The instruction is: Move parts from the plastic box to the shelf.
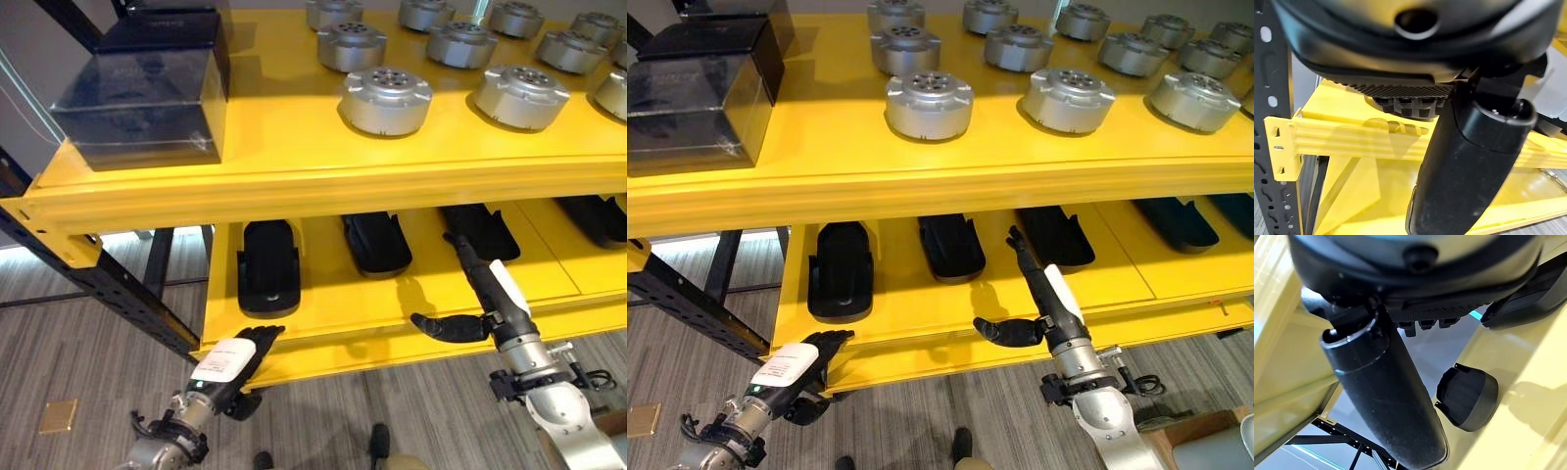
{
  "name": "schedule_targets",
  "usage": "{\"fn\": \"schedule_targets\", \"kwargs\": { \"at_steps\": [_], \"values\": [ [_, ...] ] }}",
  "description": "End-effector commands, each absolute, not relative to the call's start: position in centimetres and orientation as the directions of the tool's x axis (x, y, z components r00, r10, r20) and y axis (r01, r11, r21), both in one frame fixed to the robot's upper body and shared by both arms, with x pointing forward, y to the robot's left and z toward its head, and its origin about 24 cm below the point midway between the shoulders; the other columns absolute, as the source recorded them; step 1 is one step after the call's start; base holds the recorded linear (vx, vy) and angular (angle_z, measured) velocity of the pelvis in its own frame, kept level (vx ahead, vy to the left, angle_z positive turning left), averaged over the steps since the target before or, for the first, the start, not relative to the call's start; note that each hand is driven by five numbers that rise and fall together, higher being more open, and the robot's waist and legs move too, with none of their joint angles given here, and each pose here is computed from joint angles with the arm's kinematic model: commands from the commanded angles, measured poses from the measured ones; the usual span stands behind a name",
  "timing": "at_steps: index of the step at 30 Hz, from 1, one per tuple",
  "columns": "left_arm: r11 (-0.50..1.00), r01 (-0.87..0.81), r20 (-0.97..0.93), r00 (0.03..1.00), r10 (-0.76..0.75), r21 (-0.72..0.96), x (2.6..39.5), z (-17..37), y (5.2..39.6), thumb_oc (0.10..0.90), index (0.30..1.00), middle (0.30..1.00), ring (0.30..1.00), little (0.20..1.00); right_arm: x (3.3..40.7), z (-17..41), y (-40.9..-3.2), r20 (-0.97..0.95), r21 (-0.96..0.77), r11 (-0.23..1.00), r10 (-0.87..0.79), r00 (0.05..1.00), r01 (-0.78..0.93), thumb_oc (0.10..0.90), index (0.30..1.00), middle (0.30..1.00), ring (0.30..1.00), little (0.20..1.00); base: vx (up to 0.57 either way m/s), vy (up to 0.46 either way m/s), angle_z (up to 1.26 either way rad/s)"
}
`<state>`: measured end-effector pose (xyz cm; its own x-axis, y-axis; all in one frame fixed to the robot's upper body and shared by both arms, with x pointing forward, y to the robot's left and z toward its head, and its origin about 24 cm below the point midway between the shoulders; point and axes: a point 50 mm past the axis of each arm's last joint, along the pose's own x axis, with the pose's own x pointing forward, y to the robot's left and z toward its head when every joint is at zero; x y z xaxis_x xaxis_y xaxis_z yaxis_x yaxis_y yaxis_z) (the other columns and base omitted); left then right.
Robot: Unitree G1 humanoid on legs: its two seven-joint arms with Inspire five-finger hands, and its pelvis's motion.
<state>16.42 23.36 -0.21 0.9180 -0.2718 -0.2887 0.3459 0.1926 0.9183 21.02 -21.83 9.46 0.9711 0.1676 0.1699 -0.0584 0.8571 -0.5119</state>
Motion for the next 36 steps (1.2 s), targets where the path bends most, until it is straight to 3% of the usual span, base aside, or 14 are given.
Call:
{"fn": "schedule_targets", "kwargs": {
  "at_steps": [1,36],
  "values": [
    [0.223,0.185,-0.116,0.95,-0.291,0.957,18.8,2.0,23.0,0.9,1.0,1.0,1.0,1.0,22.0,15.6,-20.8,0.488,-0.501,0.863,0.221,0.845,0.064,0.9,1.0,1.0,1.0,1.0,0.0,0.0,0.0],
    [0.199,0.217,-0.19,0.971,-0.143,0.956,20.7,-1.9,23.6,0.9,1.0,1.0,1.0,1.0,22.3,14.9,-20.3,0.462,-0.489,0.872,0.229,0.857,0.031,0.9,1.0,1.0,1.0,1.0,0.01,0.002,-0.01]
  ]
}}
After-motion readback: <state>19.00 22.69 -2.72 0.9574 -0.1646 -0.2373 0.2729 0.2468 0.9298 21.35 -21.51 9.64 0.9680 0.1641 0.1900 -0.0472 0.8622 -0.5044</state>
